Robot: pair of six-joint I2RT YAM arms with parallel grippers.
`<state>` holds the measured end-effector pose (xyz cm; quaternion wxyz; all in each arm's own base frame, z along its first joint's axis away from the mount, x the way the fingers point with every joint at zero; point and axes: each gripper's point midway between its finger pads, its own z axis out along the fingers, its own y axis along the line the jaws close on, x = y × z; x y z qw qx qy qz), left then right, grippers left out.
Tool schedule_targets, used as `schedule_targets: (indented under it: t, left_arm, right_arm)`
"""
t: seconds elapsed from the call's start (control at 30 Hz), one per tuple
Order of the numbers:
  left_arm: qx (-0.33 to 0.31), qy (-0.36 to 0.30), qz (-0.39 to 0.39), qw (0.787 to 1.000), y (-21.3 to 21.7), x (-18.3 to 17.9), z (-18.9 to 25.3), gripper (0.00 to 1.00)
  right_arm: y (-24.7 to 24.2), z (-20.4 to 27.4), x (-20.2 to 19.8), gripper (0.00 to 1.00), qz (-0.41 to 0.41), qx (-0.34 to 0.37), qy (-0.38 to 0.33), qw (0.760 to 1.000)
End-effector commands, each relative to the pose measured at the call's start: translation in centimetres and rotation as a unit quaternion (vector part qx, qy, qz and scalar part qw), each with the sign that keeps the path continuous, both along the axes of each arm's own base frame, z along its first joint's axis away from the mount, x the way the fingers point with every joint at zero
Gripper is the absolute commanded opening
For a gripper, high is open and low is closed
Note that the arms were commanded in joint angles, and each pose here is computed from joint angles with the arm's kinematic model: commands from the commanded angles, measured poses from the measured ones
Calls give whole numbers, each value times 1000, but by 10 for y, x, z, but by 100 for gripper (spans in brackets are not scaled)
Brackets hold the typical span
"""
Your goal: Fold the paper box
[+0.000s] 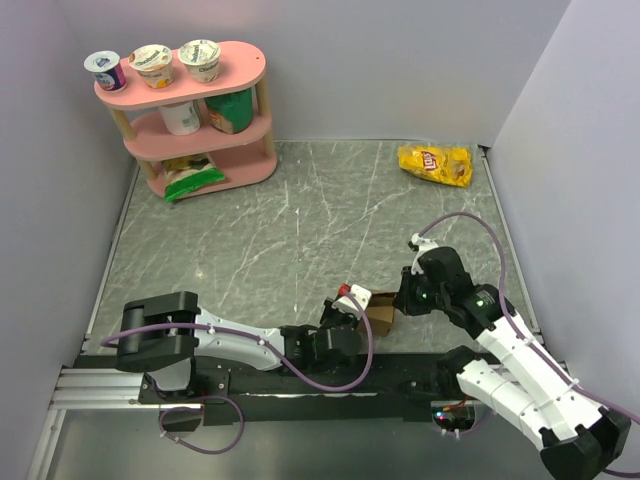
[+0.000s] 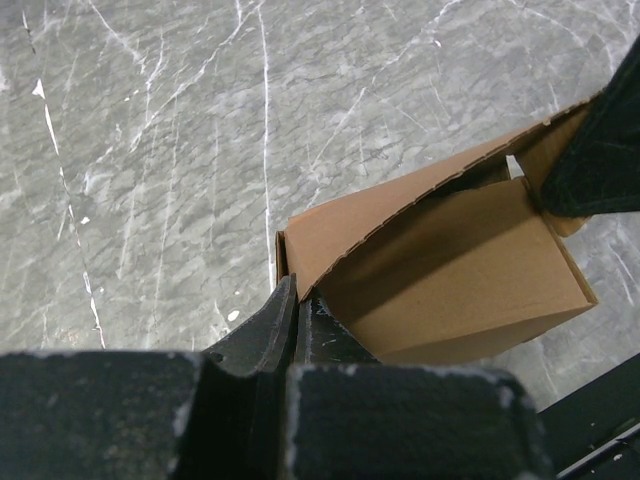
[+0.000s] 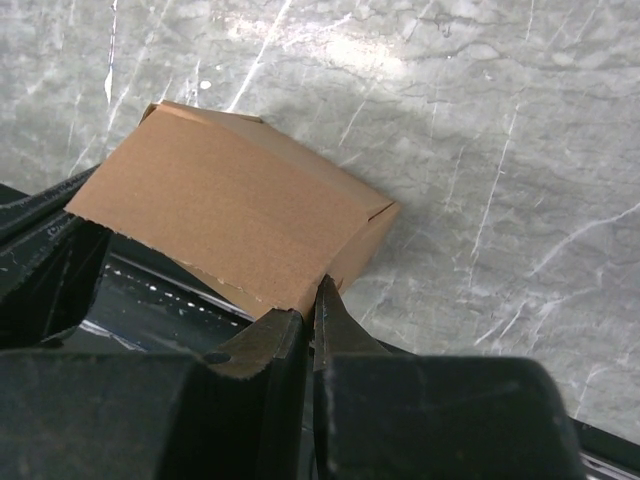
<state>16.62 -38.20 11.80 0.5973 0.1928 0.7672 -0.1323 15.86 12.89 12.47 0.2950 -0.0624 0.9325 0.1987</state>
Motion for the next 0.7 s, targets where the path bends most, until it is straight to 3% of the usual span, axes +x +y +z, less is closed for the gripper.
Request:
schedule_targets:
  t: [0.0, 0.47, 0.67]
  left_arm:
    - [156, 29, -44, 986, 25, -15, -68, 1]
    - [160, 31, -43, 986, 27, -16, -70, 1]
    - [153, 33, -47, 987, 24, -16, -68, 1]
  right_arm:
    - [23, 47, 15, 1, 35, 71, -51, 996]
    - [26, 54, 19, 1, 37, 115, -40, 992]
    - [18, 49, 18, 0, 35, 92, -41, 994]
